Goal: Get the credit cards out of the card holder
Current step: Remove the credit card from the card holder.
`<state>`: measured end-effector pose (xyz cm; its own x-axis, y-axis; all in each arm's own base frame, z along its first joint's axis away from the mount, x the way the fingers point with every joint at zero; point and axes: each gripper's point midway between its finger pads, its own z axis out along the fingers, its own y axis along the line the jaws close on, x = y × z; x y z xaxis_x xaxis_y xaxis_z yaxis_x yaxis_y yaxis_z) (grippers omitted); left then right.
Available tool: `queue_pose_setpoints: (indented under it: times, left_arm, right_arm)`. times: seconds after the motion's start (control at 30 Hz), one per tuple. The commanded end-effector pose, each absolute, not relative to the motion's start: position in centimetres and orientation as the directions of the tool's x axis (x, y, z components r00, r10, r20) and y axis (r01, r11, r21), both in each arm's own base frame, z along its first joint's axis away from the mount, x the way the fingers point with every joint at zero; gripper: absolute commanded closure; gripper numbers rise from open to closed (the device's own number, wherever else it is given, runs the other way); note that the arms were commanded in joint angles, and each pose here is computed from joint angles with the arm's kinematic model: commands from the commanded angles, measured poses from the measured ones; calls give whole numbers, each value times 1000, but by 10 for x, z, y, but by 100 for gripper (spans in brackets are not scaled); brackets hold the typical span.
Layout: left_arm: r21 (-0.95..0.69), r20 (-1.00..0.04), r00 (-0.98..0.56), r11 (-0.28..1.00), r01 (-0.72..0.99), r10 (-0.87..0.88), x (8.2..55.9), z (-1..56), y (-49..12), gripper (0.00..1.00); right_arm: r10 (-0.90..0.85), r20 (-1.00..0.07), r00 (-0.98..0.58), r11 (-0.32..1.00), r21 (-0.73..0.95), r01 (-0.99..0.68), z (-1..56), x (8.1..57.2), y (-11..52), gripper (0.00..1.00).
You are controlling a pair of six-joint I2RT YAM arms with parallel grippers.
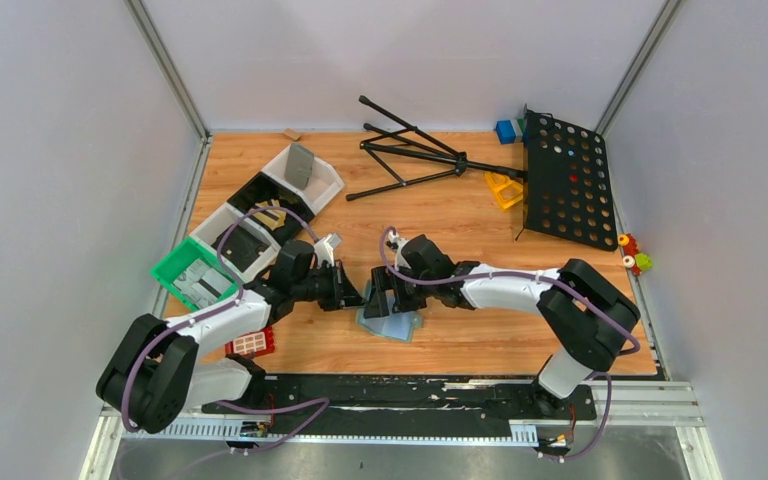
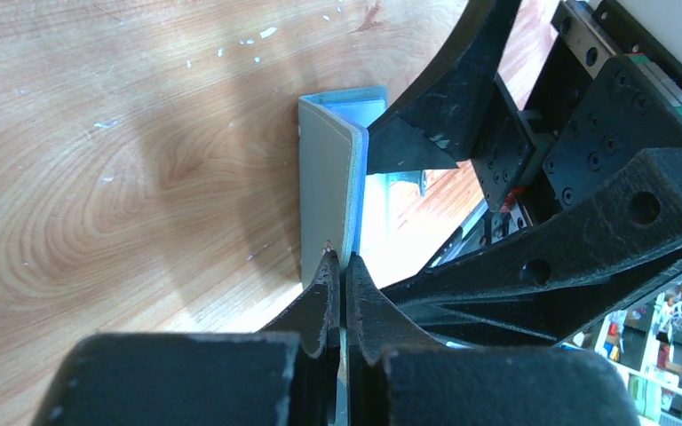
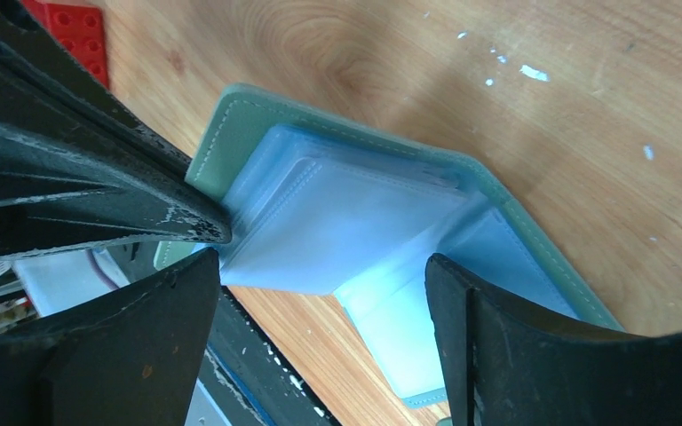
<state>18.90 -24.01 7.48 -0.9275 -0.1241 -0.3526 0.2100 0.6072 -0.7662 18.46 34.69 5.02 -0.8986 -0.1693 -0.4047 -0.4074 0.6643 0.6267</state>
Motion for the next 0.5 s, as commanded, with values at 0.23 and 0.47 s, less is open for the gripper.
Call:
queue_pose_setpoints:
  times: [0.23, 0.47]
  left_arm:
    - [-745, -413, -903, 615, 260, -119, 195, 91, -240, 100]
    - [-737, -414, -903, 625, 257, -118, 195, 89, -239, 100]
  right_arm:
    - [-185, -441, -878, 752, 511, -415, 40, 195, 326, 21]
    - [-175, -437, -882, 747, 525, -408, 43, 191, 319, 39]
